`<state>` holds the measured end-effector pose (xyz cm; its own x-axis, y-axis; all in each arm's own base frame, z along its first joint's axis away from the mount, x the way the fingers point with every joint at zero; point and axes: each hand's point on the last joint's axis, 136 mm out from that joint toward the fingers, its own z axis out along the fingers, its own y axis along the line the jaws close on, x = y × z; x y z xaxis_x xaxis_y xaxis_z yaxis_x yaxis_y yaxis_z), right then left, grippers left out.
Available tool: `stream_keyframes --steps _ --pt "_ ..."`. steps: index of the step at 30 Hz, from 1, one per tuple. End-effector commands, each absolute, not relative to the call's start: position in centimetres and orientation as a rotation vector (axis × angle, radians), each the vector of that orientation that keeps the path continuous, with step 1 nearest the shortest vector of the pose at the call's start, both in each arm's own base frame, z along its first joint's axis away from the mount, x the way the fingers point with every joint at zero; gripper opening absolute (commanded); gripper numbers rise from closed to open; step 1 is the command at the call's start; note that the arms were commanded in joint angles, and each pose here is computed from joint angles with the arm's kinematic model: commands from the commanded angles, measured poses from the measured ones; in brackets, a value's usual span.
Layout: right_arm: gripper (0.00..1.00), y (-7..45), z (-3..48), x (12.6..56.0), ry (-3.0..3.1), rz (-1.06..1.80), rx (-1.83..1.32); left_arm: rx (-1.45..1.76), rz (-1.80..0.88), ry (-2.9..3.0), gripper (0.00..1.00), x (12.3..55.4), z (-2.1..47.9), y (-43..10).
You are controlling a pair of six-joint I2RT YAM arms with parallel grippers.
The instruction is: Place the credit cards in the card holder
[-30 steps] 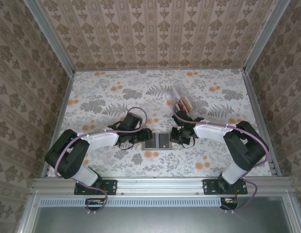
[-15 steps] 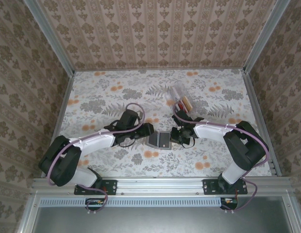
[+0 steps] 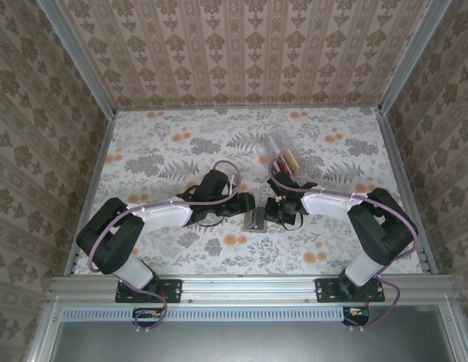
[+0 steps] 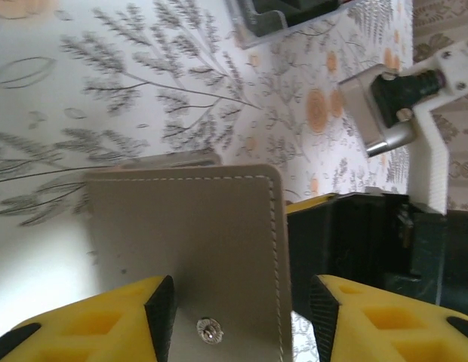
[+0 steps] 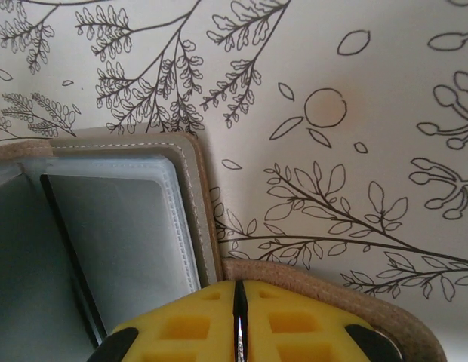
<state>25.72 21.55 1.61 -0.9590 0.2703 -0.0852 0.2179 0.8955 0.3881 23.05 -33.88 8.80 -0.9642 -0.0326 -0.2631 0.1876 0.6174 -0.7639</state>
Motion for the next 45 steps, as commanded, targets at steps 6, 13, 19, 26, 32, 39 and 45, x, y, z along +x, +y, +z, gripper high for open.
stream_keyframes --steps 6,13,19,26,32,39,45 --pt "0.21 18.5 5.7 26.5 2.803 0.525 0.464 0.152 -1.340 2.562 0.59 23.7 9.8 -35.9" --pt "0.24 17.6 8.3 26.6 2.715 0.595 0.484 0.186 -1.372 2.600 0.59 23.4 8.8 -37.2" --pt "0.17 18.2 8.1 26.6 2.713 0.649 0.493 0.103 -1.343 2.692 0.64 23.2 6.1 -37.3" --pt "0.12 19.7 7.4 26.7 2.738 0.741 0.474 0.018 -1.385 2.701 0.53 22.9 4.7 -37.3" --pt "0.10 20.8 5.7 27.4 2.772 0.769 0.493 0.016 -1.324 2.699 0.43 23.0 5.1 -36.5" --pt "0.07 21.9 3.3 27.7 2.829 0.787 0.501 0.044 -1.322 2.660 0.42 23.1 6.1 -36.2" --pt "0.07 20.3 1.1 26.5 2.911 0.642 0.509 0.083 -1.276 2.613 0.46 23.3 7.8 -35.5"
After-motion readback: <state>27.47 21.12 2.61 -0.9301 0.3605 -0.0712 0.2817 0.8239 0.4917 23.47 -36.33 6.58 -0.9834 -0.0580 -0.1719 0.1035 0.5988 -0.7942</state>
